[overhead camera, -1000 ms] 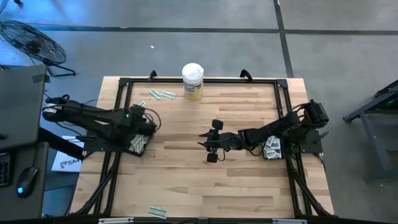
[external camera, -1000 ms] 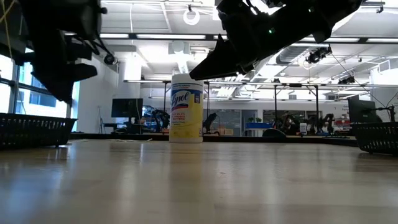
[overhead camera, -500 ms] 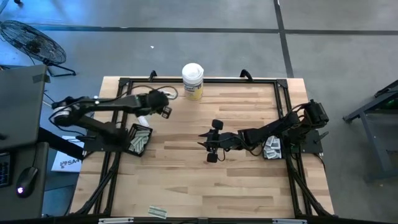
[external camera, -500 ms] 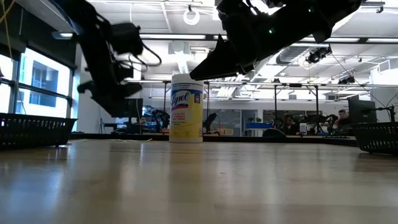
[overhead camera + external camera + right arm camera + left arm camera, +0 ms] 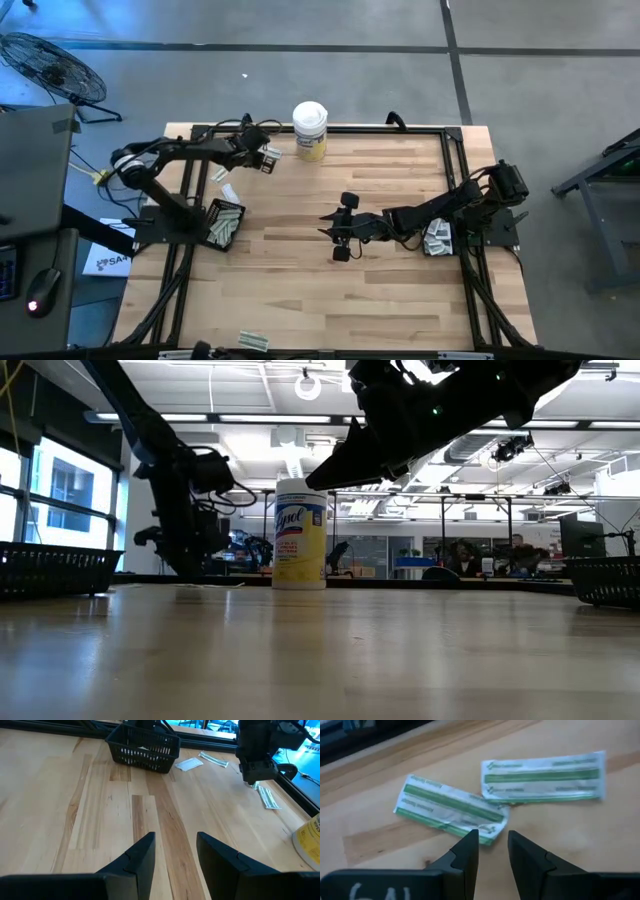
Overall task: Pick & Place First Aid Supplies
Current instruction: Put the bandage into the left black basket
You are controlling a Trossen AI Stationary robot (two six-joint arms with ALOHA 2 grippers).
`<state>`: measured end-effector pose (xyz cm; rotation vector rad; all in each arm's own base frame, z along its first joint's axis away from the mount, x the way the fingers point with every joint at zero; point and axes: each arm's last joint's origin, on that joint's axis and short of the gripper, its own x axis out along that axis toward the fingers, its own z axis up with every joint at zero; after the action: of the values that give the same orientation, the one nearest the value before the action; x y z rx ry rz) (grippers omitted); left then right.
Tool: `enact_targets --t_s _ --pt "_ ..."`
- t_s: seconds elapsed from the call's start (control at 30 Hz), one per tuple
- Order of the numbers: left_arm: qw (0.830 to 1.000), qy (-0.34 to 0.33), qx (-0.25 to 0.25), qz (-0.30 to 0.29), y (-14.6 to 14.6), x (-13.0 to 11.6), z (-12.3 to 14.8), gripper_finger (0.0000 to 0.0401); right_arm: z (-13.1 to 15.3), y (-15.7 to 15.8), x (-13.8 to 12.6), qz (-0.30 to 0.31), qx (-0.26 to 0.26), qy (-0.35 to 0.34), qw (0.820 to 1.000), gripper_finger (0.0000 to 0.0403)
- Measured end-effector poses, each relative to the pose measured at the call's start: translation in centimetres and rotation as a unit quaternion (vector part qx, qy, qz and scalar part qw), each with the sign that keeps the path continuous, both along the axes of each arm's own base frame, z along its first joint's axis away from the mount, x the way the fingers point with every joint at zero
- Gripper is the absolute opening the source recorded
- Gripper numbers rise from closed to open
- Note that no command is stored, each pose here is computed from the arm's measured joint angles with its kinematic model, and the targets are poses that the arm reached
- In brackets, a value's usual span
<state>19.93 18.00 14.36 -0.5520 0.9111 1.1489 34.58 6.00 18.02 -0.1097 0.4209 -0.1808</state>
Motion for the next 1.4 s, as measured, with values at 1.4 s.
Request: enact_targets --t_s 1.4 --pt "0.998 0.019 -0.012 -0.060 -3.9 -1.3 2.9 0.0001 0.0 0.0 0.0 0.004 -0.009 0.004 1.000 0.0138"
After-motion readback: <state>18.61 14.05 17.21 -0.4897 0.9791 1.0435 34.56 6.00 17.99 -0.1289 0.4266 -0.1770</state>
